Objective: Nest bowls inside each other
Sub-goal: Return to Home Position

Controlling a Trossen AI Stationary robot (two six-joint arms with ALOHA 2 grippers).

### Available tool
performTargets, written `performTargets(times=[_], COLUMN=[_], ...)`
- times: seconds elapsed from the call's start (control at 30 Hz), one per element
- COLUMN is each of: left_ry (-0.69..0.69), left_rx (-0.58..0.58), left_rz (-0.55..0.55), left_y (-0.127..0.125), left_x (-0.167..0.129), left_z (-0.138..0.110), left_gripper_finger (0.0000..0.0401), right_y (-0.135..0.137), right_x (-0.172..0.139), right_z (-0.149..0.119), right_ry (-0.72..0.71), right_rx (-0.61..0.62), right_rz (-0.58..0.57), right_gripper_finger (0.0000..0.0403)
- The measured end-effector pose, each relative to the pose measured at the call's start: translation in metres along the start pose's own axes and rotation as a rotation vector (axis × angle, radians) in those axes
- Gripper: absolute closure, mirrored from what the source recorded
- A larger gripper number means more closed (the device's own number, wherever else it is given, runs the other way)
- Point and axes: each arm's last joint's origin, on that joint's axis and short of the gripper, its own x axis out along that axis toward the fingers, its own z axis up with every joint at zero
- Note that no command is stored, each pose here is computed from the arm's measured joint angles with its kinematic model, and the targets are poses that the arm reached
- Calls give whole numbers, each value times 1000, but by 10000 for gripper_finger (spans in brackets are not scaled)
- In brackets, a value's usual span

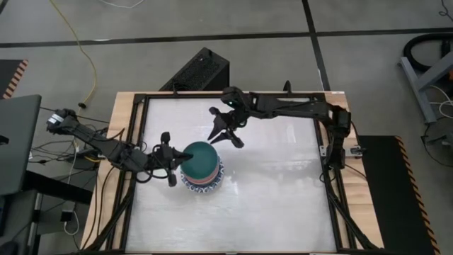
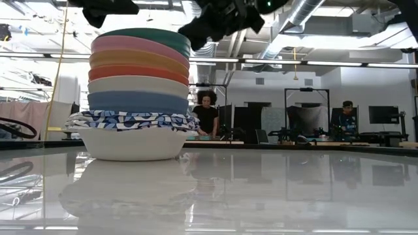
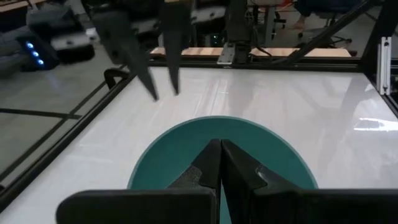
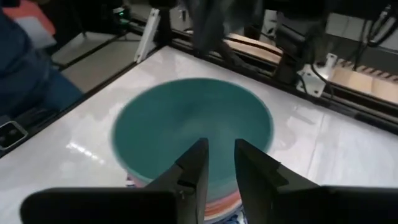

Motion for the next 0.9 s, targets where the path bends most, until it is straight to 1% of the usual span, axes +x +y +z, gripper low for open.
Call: performTargets(times=[0.1, 0.3, 0.5, 0.67, 0.8, 0.9], left_ry=[-1, 4, 4, 4, -3, -39], left_rx=[2, 7, 3, 3, 27, 46], left_rz=[-6, 4, 19, 27, 73, 87], left_y=[-1, -1, -1, 0, 1, 3], left_x=[-1, -1, -1, -1, -1, -3], left_z=[0, -2, -2, -2, -2, 3], left_gripper_finger=[401, 401, 401, 401, 401, 401], right_y=[-3, 0, 2, 3, 9, 19], right_x=[4, 16, 18, 15, 1, -17], right_z=[-13, -40, -50, -46, -31, -14], right_ry=[-13, -23, -21, -26, -45, -63], right_rx=[26, 51, 89, 84, 59, 34], right_rz=[-16, -18, -20, -31, -58, -67], right_gripper_finger=[306, 306, 306, 306, 306, 306])
